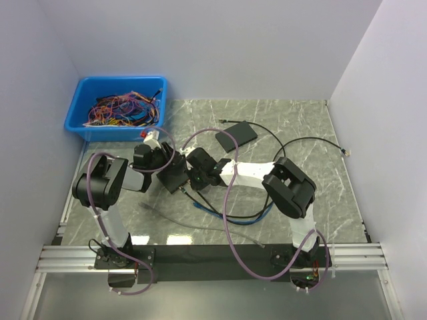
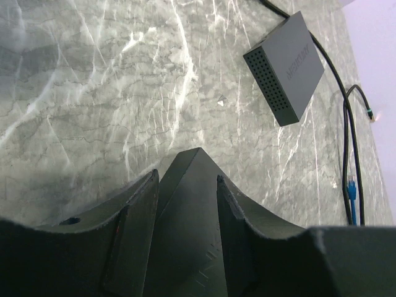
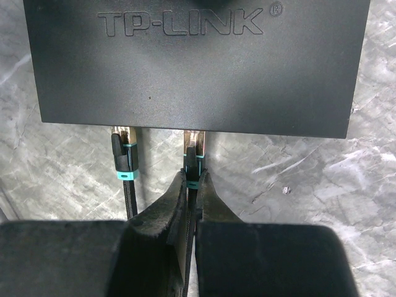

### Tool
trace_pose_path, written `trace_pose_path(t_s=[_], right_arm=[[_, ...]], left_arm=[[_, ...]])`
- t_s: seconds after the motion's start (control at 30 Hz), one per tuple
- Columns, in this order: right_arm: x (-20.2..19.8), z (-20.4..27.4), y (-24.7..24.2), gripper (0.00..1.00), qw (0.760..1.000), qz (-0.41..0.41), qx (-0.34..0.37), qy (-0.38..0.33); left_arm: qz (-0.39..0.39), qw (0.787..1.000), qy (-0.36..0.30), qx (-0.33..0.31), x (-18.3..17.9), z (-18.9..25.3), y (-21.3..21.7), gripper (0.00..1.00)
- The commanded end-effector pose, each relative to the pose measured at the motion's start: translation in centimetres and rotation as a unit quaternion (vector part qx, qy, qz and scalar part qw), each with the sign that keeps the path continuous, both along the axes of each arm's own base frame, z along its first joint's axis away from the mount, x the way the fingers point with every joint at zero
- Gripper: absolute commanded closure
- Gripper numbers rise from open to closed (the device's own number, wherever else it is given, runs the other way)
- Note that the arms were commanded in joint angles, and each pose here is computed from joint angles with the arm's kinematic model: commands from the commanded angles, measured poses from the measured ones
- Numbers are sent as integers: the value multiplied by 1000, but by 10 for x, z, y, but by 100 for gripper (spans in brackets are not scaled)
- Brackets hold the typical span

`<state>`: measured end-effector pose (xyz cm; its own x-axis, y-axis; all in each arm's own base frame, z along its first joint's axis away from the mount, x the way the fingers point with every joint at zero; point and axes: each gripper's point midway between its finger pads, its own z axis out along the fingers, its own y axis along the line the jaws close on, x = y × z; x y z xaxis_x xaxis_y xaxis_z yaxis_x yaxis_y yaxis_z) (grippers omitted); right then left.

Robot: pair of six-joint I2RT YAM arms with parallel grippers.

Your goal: Insert the plug into the switch port

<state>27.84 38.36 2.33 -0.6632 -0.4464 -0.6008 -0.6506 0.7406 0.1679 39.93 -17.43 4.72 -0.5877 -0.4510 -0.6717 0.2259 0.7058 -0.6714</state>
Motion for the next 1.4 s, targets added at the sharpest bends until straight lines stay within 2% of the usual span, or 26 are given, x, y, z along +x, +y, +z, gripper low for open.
trace_pose_path(t_s=[0.0, 0.37, 1.0, 1.37], right_arm=[[22, 45, 21, 100, 996, -11, 72, -49], [31, 56, 21, 100, 995, -20, 75, -57], [51, 81, 19, 100, 994, -26, 68, -87], [70, 84, 17, 100, 992, -39, 77, -95]], left_arm=[[-56, 995, 84, -19, -49, -37, -26, 53], [-59, 993, 99, -17, -80, -55, -26, 53], [-61, 993, 101, 1, -85, -62, -28, 53], [-73, 991, 112, -8, -103, -69, -31, 53]])
